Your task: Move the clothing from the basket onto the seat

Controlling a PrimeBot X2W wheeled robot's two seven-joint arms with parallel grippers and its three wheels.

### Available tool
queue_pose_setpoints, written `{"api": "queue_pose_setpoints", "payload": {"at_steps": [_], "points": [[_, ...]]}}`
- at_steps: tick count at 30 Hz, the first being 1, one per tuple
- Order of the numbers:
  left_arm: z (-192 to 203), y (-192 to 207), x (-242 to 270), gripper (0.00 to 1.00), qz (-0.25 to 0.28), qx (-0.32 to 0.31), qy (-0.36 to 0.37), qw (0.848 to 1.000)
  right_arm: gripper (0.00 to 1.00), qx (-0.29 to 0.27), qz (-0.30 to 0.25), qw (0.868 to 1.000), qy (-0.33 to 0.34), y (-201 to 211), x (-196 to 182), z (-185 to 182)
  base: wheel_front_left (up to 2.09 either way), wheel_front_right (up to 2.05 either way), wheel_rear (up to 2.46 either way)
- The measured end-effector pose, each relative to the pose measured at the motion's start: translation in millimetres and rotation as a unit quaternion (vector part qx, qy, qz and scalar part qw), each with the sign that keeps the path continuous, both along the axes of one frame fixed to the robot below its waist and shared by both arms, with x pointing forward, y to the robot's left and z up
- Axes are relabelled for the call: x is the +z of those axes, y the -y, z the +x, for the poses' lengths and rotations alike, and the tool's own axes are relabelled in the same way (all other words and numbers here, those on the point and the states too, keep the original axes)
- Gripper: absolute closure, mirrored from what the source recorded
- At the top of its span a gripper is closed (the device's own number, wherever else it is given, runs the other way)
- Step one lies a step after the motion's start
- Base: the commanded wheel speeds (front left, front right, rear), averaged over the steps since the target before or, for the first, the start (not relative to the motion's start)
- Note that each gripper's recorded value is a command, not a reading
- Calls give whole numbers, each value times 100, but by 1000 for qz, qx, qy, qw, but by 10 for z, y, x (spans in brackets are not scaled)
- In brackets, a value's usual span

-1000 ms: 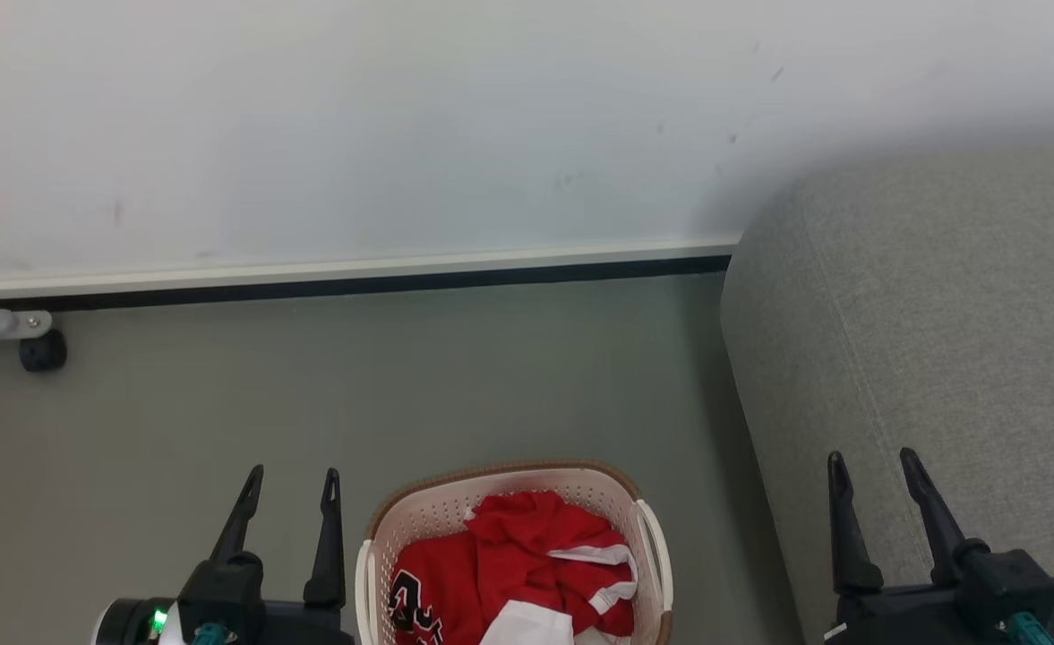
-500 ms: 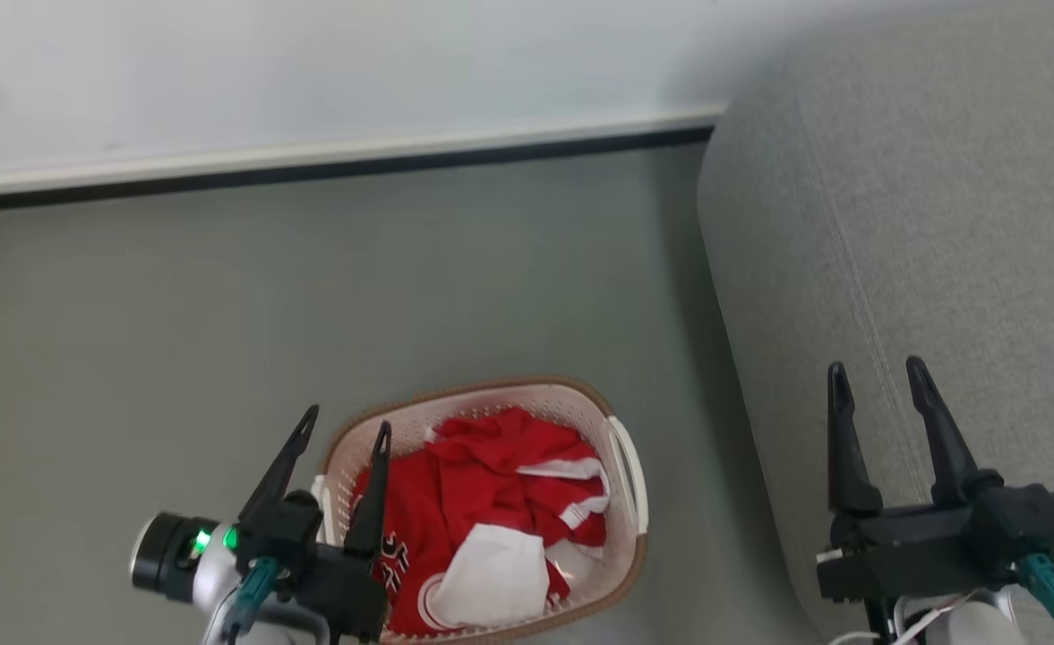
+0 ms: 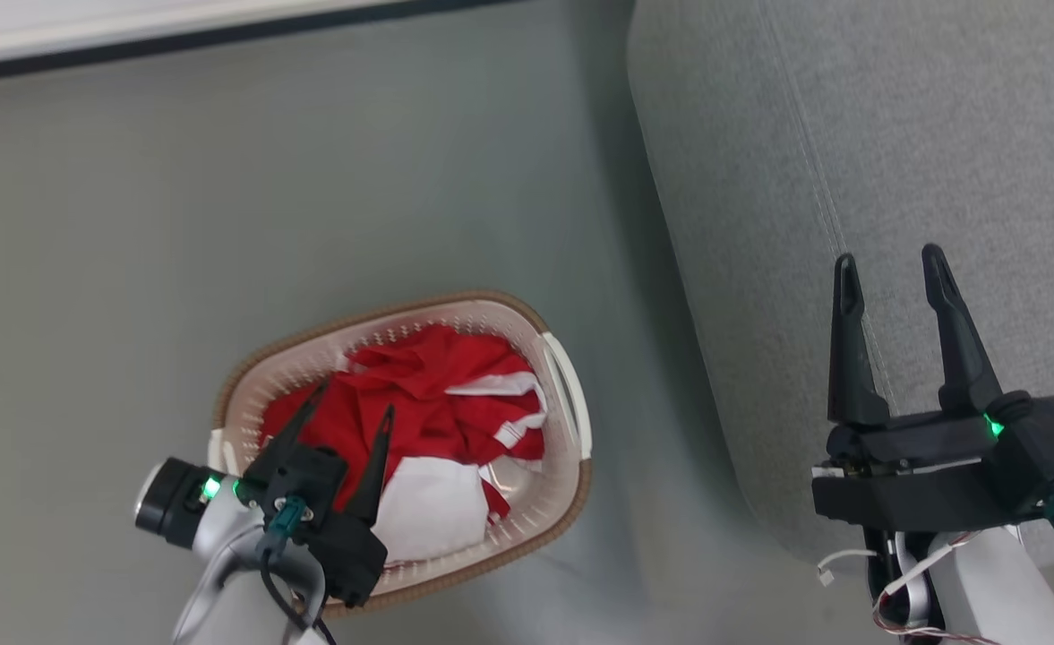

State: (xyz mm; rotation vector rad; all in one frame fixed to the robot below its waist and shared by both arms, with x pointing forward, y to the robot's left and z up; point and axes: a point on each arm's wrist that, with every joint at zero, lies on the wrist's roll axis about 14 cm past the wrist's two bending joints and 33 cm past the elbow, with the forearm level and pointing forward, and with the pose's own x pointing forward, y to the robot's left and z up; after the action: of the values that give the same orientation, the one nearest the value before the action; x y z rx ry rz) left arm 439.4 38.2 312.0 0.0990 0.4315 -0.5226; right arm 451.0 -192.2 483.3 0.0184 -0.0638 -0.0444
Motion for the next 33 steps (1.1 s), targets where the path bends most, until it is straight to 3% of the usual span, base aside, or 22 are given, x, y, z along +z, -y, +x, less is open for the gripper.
{"api": "queue_pose_setpoints", "payload": {"at_steps": [12, 20, 26, 33], "points": [[147, 208, -782, 0, 35, -65, -64, 995, 0, -13, -13, 1000, -13, 92, -250, 267, 0, 0, 0], [253, 293, -1179, 0, 35, -75, -88, 993, 0, -18, -21, 999, -33, 135, -500, 401, 0, 0, 0], [117, 356, -1528, 0, 41, -90, -123, 987, 0, -21, -28, 998, -56, 170, -721, 454, 0, 0, 0], [245, 492, -1608, 0, 28, -85, -112, 990, 0, -24, -36, 997, -68, 213, -816, 459, 0, 0, 0]]}}
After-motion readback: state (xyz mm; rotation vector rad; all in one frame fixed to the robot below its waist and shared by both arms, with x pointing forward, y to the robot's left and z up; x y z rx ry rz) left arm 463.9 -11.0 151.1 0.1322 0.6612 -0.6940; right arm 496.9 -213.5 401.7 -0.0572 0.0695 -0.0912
